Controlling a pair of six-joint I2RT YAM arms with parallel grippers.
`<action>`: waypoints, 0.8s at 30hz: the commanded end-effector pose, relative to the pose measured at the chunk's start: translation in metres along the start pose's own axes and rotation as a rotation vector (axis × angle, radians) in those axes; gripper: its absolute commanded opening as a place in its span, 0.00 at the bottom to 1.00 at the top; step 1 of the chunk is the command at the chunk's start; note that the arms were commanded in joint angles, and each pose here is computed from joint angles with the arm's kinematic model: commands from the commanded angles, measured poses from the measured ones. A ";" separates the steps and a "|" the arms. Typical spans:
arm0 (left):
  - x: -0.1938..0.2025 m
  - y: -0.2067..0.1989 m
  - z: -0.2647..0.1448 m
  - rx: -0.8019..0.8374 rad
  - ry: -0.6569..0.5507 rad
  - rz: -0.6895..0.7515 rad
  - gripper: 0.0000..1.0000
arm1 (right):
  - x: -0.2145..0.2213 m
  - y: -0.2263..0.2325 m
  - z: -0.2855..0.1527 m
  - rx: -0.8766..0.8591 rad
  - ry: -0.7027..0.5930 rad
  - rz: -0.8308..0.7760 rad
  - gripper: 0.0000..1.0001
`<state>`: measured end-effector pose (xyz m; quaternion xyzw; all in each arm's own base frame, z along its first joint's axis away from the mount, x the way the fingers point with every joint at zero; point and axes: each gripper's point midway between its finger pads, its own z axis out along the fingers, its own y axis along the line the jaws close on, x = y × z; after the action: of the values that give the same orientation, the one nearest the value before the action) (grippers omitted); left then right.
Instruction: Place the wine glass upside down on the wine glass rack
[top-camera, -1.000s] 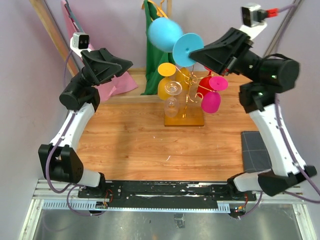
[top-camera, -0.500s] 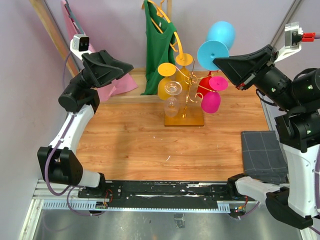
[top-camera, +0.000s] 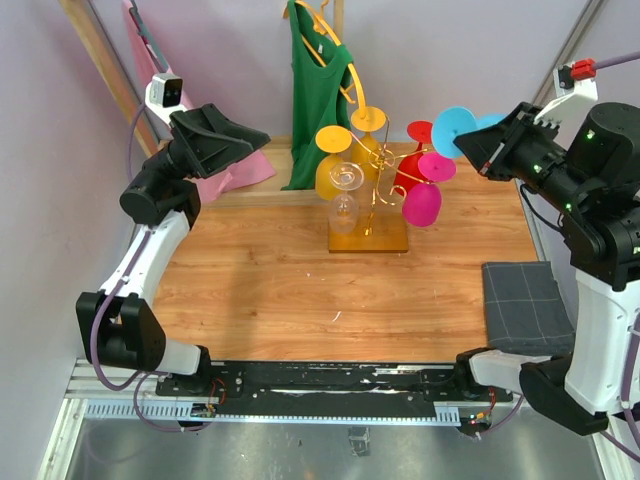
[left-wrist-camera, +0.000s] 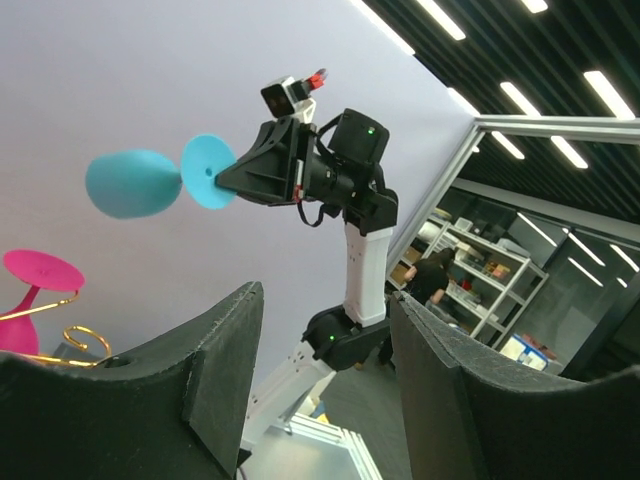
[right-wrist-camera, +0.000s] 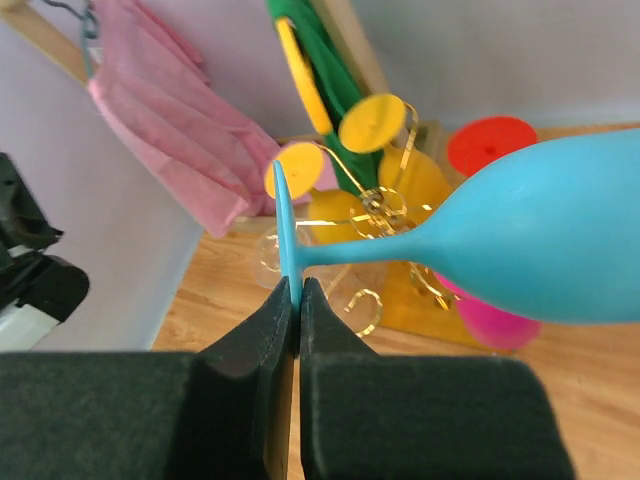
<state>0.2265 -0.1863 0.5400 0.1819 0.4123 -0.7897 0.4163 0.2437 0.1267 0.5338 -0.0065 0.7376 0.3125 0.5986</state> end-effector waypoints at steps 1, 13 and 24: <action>0.014 -0.023 -0.001 0.066 0.049 0.129 0.58 | 0.023 -0.027 -0.016 0.141 0.092 0.093 0.01; 0.020 -0.031 -0.004 0.084 0.045 0.135 0.58 | 0.073 -0.025 -0.027 0.118 0.246 0.284 0.01; 0.023 -0.040 -0.005 0.101 0.037 0.134 0.58 | 0.105 -0.012 -0.005 -0.023 0.320 0.502 0.01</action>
<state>0.2196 -0.1854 0.5341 0.1742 0.4161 -0.7924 0.4107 0.2096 0.1434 0.4136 0.1154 0.8315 0.3968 0.3712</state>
